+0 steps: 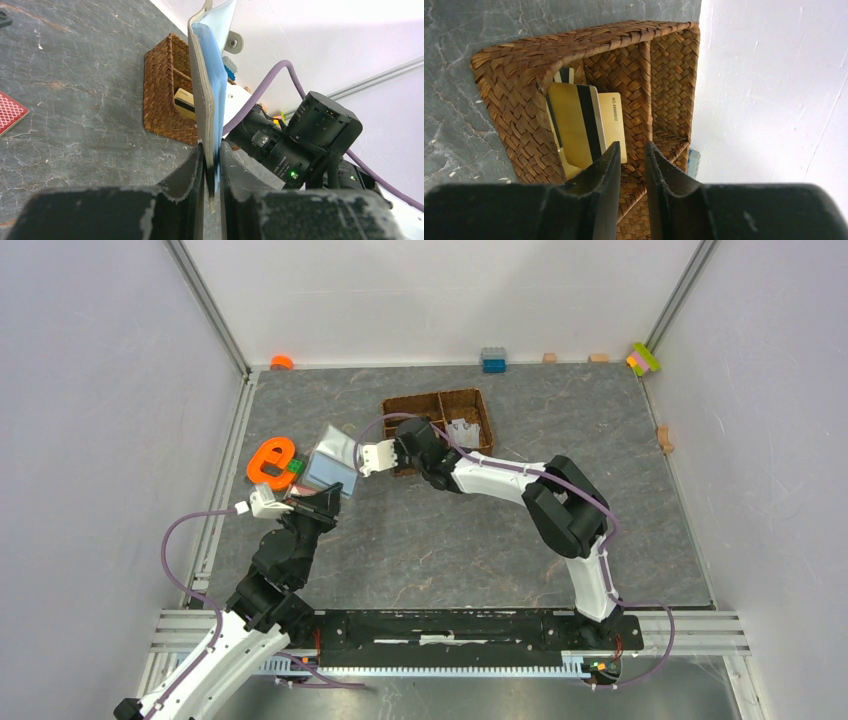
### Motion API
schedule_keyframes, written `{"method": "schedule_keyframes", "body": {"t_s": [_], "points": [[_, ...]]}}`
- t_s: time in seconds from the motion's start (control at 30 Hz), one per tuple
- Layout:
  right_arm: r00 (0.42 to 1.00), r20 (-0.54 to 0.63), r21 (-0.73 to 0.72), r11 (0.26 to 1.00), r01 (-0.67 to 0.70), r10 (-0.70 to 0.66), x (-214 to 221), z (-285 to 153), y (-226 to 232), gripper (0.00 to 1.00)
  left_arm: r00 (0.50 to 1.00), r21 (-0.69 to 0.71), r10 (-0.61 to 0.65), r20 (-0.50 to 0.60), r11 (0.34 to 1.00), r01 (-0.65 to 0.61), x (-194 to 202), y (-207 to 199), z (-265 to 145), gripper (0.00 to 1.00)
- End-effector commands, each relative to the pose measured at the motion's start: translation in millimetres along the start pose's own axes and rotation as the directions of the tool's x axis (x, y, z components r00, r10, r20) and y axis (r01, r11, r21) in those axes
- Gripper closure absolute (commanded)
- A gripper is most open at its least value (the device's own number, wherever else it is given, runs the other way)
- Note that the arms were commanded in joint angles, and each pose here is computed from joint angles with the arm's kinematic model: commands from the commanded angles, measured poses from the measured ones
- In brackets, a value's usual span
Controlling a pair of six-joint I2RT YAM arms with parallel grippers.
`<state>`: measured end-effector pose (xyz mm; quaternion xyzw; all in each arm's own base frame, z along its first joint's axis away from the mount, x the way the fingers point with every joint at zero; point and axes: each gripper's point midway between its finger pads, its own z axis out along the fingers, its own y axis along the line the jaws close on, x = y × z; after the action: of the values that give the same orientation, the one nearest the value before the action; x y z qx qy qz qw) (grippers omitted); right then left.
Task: Take the credit cards out of the card holder
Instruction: Place the credit card in the storage box.
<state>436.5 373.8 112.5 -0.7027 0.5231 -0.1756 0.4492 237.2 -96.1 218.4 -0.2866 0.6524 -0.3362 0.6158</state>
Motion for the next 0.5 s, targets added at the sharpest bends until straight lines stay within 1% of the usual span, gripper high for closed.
{"method": "schedule_keyframes", "body": {"t_s": [0.0,0.07,0.2,0.23,0.27,0.3,0.37,0.47], "points": [[0.995,0.059,0.128,0.988,-0.087,0.08,-8.6,-23.3,-36.0,0.69,0.997,0.024,-0.06,0.05,0.998,0.059,-12.2,-9.8,1.8,0.98],[0.985,0.096,0.175,0.972,-0.156,0.14,-11.5,-40.7,-47.5,0.61,0.997,0.013,-0.055,0.054,0.998,0.055,-11.7,-6.9,2.6,0.98],[0.947,0.164,0.202,0.93,-0.307,0.277,-14.5,-78.3,-62.7,0.61,0.998,-0.001,-0.022,0.051,1.0,0.022,-9.2,-2.7,4.2,0.98],[0.929,0.18,0.206,0.911,-0.357,0.323,-13.9,-86.8,-65.1,0.59,0.998,-0.004,-0.016,0.053,1.0,0.016,-9.5,-2.3,4.6,0.98],[0.911,0.198,0.204,0.894,-0.398,0.361,-12.9,-97.0,-65.1,0.55,0.998,-0.006,-0.009,0.055,1.0,0.009,-9.3,-1.7,5.3,0.98],[0.885,0.226,0.195,0.872,-0.45,0.406,-14.0,-107.0,-65.8,0.51,0.998,-0.007,-0.003,0.056,1.0,0.003,-9.2,-1.6,6.0,0.98],[0.84,0.263,0.148,0.841,-0.521,0.474,-15.6,-122.3,-57.2,0.48,0.999,-0.008,0.006,0.053,1.0,-0.005,-7.5,-1.2,7.4,0.98],[0.728,0.281,0.053,0.747,-0.662,0.625,-18.9,-143.0,-45.1,0.46,0.999,-0.005,0.015,0.04,1.0,-0.015,-1.6,-0.3,10.7,0.98]]}}
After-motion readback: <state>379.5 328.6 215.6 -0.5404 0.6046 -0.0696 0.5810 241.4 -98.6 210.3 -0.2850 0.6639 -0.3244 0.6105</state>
